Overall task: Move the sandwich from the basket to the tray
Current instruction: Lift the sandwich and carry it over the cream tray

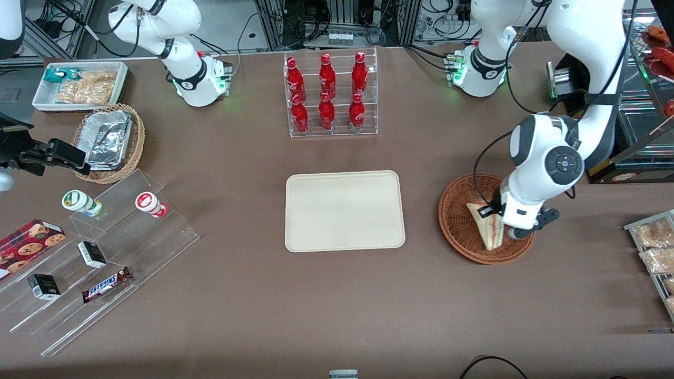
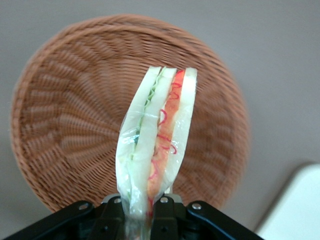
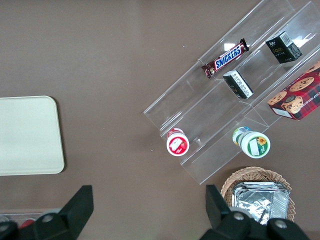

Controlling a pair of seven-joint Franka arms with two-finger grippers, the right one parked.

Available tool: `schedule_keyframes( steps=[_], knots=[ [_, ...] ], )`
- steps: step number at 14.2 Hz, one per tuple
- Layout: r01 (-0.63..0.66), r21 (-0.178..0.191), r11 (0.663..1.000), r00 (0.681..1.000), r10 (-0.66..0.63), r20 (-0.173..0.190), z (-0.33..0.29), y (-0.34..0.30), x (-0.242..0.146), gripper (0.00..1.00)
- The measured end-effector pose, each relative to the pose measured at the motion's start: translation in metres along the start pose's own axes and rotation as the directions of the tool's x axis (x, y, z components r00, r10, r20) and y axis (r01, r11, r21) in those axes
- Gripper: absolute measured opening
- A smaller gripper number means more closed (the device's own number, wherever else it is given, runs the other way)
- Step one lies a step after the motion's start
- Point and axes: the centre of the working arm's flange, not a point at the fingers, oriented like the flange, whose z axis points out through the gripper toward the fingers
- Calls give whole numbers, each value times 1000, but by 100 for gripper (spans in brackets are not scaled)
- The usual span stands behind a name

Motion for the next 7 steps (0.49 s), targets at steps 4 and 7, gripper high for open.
schedule_keyframes(
  steps=[4, 7],
  knots=[
    [-136, 9, 991, 991, 136, 5, -13, 91, -22, 15],
    [-211, 9, 977, 977, 211, 17, 9, 148, -47, 15]
  ],
)
